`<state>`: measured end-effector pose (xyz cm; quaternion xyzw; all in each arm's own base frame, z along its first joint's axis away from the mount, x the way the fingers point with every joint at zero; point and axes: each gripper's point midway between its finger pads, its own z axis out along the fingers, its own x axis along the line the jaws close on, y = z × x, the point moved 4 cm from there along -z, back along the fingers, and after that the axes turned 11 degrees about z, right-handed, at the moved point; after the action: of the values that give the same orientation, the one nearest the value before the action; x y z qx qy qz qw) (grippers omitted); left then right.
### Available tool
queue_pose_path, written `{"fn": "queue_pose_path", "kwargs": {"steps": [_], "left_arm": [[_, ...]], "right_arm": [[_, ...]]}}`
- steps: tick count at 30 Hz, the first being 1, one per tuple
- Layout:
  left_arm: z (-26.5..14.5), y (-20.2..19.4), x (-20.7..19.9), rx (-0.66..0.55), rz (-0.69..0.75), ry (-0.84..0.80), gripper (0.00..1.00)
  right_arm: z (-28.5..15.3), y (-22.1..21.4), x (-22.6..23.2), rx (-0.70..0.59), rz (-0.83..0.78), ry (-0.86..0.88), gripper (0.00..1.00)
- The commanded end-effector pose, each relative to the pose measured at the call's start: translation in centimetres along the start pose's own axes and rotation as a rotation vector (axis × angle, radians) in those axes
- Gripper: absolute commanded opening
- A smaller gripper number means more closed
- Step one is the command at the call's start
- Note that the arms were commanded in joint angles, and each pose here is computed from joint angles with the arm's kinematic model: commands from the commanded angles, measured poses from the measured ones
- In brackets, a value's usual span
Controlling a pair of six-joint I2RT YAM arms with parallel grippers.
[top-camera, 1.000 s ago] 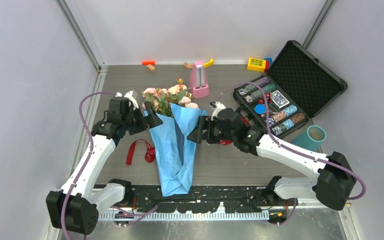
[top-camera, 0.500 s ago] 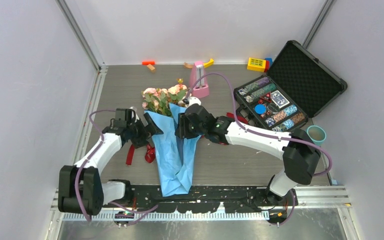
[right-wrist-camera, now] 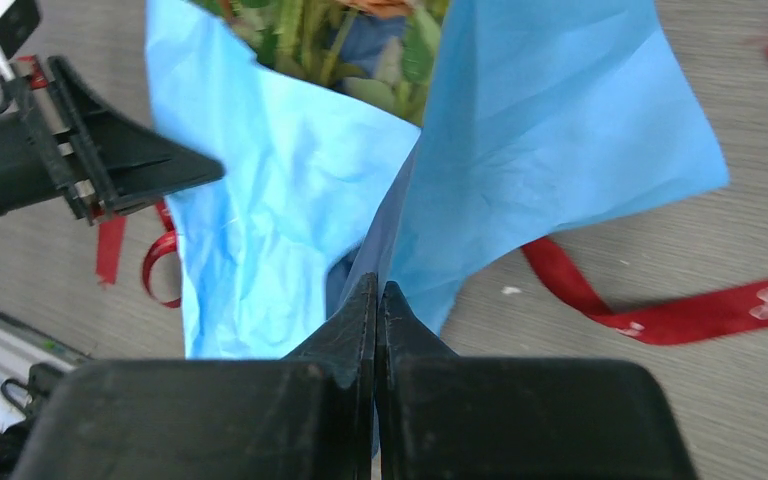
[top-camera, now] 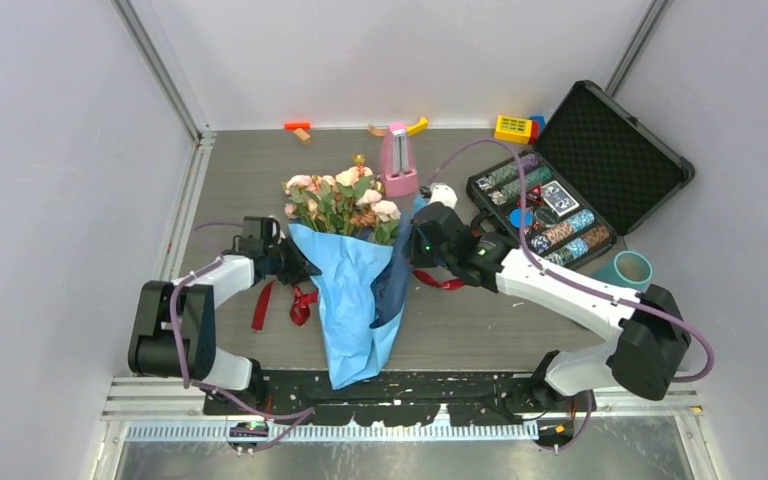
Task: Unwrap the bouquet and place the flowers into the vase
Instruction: Unfold the wrapping paper at the center of the board.
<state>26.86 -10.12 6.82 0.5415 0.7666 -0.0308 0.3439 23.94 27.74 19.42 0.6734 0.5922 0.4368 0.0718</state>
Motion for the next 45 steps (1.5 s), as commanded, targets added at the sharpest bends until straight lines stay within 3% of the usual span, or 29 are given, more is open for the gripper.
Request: {"fn": "queue_pose_path", "kwargs": {"steps": [1,2,16,22,34,42,45], "left_arm": [[1.2,1.9,-0.5,-0.063,0.018,-0.034,0.04],[1.4,2.1,-0.4,-0.066,0.013,-0.031,0.0],[3.6,6.5,-0.5,-0.271,-0.133,-0.017,0.0],[4.1,7.0,0.2,-0.323,-0.173,0.004,0.0],[3.5,7.5,0.1,-0.335,-0.11,0.02,0.0],[1.8,8.3,-0.5,-0.366,-0.024,0.049,0.0],[0.9,8.6,-1.3,-0.354,0.024,0.043,0.02]], "right_arm": [[-0.9,1.8,-3.2,-0.065,0.073,-0.074,0.0],[-1.2,1.8,-3.8,-0.068,0.081,-0.079,0.0],[0.2,5.6,-11.0,-0.162,0.148,-0.253,0.0],[2.0,4.3,-14.4,-0.155,0.225,-0.368,0.0],[2.6,0.8,-20.1,-0.146,0.294,-0.628,0.0],[1.9,-0.7,-21.5,-0.13,0.297,-0.68,0.01],[1.8,-0.6,-21.4,-0.13,0.294,-0.673,0.1]]}}
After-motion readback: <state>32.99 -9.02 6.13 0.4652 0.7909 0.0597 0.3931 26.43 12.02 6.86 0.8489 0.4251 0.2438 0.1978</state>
